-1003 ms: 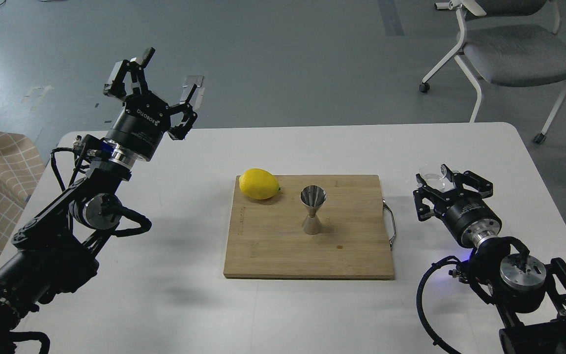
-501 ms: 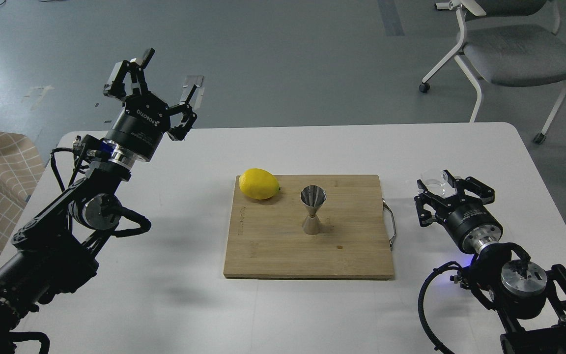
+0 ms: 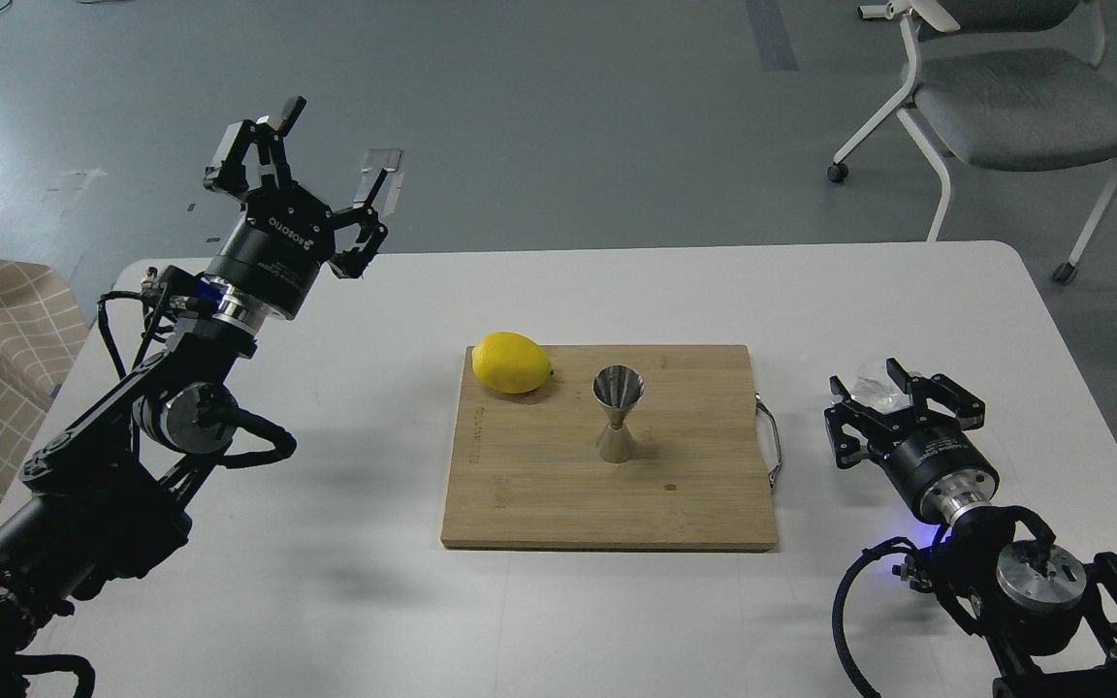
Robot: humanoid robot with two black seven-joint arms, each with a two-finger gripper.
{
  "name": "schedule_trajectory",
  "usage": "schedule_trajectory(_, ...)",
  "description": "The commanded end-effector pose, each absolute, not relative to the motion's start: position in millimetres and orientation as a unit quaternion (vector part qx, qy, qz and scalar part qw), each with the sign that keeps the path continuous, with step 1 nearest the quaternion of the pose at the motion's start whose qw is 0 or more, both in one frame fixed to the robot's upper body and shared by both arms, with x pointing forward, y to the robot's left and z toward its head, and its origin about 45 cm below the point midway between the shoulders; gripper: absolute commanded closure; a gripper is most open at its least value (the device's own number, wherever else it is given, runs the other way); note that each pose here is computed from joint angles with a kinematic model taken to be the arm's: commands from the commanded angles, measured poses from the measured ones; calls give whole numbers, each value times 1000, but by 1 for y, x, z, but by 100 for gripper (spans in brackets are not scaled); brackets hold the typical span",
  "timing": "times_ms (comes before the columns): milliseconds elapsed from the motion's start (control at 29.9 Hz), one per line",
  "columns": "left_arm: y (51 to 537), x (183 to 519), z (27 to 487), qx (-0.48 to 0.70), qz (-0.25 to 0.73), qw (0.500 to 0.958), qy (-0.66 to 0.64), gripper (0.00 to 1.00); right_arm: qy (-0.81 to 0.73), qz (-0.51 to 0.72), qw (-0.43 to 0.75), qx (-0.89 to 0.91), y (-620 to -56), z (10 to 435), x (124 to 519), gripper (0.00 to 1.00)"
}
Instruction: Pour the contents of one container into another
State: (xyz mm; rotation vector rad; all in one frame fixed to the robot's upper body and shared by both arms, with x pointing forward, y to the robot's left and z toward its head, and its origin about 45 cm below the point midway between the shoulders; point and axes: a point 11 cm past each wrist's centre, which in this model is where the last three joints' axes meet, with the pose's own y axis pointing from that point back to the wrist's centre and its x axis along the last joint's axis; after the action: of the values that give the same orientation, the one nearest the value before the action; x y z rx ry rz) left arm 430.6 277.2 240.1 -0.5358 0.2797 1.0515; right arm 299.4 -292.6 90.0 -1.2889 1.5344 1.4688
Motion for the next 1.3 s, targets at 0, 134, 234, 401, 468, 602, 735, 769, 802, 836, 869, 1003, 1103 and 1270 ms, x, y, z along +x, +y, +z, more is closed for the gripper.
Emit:
schedule_trajectory(0,277,431,240,-252,494,822,131,2,584,559,323,-491,-293,90,299,38)
schedule_trajectory(134,278,431,240,-252,495,821,131,2,583,558,325,-493,-293,92,300,34)
schedule_trajectory(234,278,431,241,-252,495,821,130,2,576,551,333,-504,-291,97,302,19)
schedule_trajectory(401,279,432,241,-252,496,821,130,2,570,548,336,-511,-289,102,304,8)
schedule_trajectory(468,279,431,241,-252,495,821,130,2,566,546,340,-516,-287,107,306,7)
schedule_trajectory(602,279,431,241,-252,495,821,130,2,558,540,346,-527,-284,117,307,4)
schedule_trajectory(735,278,431,241,-252,495,821,130,2,546,530,355,-543,-280,131,310,3)
schedule_trajectory(769,278,432,242,-253,494,822,130,2,543,524,356,-551,-278,136,311,3)
schedule_trajectory(802,278,432,242,-253,494,822,129,2,541,522,357,-555,-277,140,312,3)
schedule_trajectory(836,278,432,243,-252,494,822,128,2,535,516,360,-564,-275,146,313,3)
schedule_trajectory(869,277,432,243,-252,492,823,129,2,529,510,364,-573,-273,152,314,2)
schedule_trajectory(1003,277,432,243,-252,490,824,128,2,510,495,377,-593,-270,164,318,1)
schedule_trajectory(1103,276,432,244,-252,488,826,127,2,489,479,391,-615,-266,174,320,0)
schedule_trajectory(1270,281,431,247,-243,486,831,116,2,469,451,400,-646,-262,187,323,0)
